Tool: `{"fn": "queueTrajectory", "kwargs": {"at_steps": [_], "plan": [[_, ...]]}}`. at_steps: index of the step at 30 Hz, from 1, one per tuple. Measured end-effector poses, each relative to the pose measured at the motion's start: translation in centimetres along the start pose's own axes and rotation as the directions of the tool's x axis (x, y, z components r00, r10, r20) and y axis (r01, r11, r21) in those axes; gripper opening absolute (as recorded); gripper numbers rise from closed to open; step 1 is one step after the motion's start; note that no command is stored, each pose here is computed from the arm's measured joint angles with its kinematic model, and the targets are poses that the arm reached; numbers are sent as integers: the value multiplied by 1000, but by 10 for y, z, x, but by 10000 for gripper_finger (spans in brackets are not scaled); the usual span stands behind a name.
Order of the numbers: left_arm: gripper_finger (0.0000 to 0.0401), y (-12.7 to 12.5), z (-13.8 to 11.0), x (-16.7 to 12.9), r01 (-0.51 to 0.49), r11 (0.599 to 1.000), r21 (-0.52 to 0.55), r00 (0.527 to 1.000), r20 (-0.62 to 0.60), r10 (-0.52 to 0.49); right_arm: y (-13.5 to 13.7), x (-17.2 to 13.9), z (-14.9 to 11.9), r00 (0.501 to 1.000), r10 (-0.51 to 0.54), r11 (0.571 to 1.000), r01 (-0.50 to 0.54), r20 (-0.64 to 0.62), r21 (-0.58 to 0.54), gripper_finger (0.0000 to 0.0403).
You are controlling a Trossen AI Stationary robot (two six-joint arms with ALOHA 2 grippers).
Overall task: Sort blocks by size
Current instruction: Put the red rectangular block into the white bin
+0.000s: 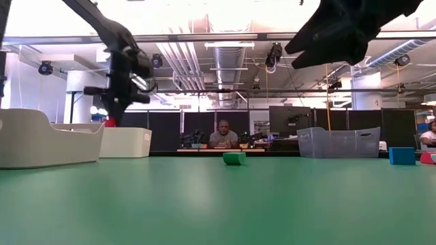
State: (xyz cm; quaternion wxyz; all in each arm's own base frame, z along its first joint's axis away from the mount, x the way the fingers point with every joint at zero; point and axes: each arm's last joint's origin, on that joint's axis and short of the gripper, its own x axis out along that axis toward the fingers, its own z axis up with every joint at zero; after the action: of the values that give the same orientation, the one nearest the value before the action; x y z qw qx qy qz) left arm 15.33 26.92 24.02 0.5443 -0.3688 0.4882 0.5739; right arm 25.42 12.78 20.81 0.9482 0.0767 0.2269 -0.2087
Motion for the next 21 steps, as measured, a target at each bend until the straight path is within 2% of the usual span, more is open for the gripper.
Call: {"fn": "queueTrajectory", "kwargs": {"at_steps": [7,10,13,17,21], "plan": [[39,-13,18,28,64,998,31,987,-149,-58,-8,7,-1,1000,-28,1000,28,-13,3,247],[39,-11,20,43,114,993,3,968,-223,-110,-8,7,-2,999,-30,1000,30,-15,-1,254],[39,-6,19,56,106,994,-18,956,-273,-107,-9,7,-4,999,-22,1000,22,-26,-1,261],[48,-4,20,61,89,996,-18,956,-280,-91,-9,8,-7,998,5,1000,-6,-55,-2,268],[93,-5,20,62,39,999,20,968,-247,-32,-10,8,-9,998,1,1000,-2,-58,-8,273]]}}
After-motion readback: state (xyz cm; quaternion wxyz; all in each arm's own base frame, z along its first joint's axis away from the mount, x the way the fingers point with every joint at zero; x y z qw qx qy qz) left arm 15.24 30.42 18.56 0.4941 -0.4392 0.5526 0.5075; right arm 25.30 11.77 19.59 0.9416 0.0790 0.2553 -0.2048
